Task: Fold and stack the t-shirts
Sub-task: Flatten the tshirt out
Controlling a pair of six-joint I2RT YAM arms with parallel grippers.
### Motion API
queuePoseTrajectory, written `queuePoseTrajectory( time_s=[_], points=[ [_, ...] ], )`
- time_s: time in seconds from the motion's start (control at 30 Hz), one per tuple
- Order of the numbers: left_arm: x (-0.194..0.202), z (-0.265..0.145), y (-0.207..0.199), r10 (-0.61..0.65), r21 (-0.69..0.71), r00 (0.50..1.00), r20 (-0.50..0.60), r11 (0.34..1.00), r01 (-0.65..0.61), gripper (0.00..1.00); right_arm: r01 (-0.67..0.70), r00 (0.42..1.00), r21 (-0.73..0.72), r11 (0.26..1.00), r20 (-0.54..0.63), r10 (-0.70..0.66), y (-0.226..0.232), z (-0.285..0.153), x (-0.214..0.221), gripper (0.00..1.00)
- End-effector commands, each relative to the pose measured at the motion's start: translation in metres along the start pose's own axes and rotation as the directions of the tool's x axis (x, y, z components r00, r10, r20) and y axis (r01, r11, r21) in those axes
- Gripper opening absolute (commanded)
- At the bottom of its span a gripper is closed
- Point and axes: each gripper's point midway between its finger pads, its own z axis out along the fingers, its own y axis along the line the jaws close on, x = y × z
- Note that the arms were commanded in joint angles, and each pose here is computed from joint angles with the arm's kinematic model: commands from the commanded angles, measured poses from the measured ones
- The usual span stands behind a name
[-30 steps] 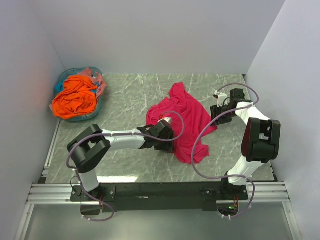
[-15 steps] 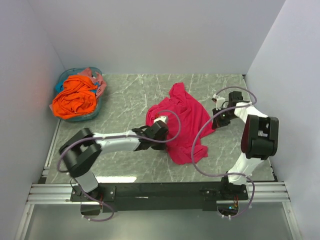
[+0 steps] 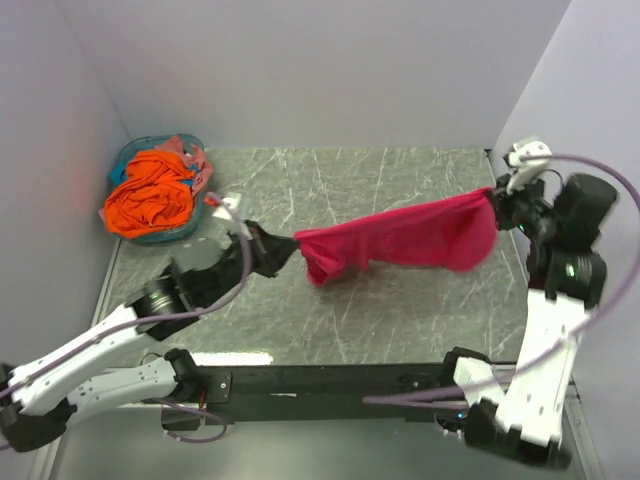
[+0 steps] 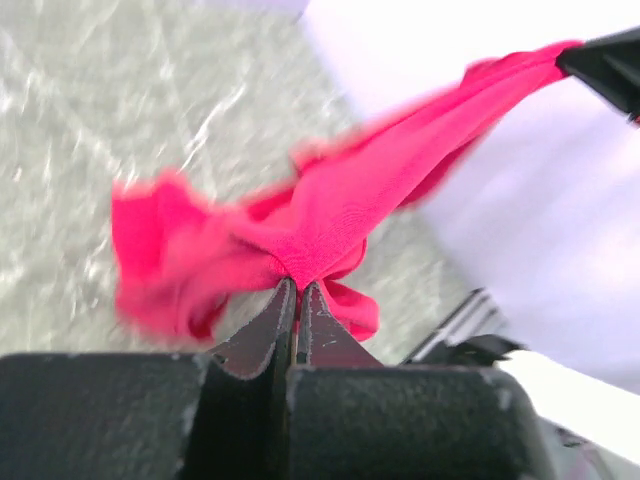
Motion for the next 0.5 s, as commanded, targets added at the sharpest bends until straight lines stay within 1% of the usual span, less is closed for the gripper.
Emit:
queuePoseTrajectory(
  time_s=[0.0,0.13,0.17,0.2,0.23,0.3,0.37,0.4,0.47],
  points=[
    [-0.052,-0.038,-0.036,0.021,0.153,0.990,0.141,0.987,-0.043,0.00,0.034,0.991,0.086,0.996,0.127,-0.045,0.008,-0.052,-0.041,0.00],
    [-0.085,-0.079,-0.071,-0.011,0.319,0.978,0.209,0.946,-0.057,0.00,0.061,0.950,0.210,0.976,0.286,-0.121,0.018,-0.114,-0.095,0.00],
    [-0.094,-0.089,-0.081,-0.022,0.357,0.974,0.226,0.932,-0.062,0.01,0.061,0.944,0.219,0.974,0.304,-0.128,0.022,-0.123,-0.101,0.00],
    [-0.100,-0.098,-0.084,-0.033,0.373,0.970,0.243,0.926,-0.061,0.01,0.059,0.932,0.234,0.970,0.336,-0.138,0.027,-0.138,-0.113,0.00],
    [-0.104,-0.102,-0.086,-0.045,0.380,0.968,0.248,0.923,-0.055,0.01,0.054,0.929,0.235,0.970,0.346,-0.136,0.029,-0.142,-0.117,0.00],
    [-0.111,-0.105,-0.083,-0.054,0.362,0.962,0.269,0.931,-0.049,0.01,0.039,0.930,0.228,0.973,0.348,-0.119,0.030,-0.144,-0.118,0.00],
    [-0.113,-0.100,-0.076,-0.054,0.320,0.958,0.280,0.947,-0.041,0.00,0.014,0.933,0.215,0.977,0.348,-0.090,0.027,-0.136,-0.117,0.00],
    [-0.113,-0.090,-0.065,-0.053,0.259,0.955,0.291,0.966,-0.026,0.01,-0.015,0.944,0.192,0.981,0.327,-0.050,0.022,-0.121,-0.107,0.00],
    [-0.108,-0.074,-0.050,-0.045,0.184,0.953,0.300,0.983,-0.012,0.00,-0.024,0.948,0.139,0.990,0.318,-0.022,0.021,-0.102,-0.102,0.00]
  ],
)
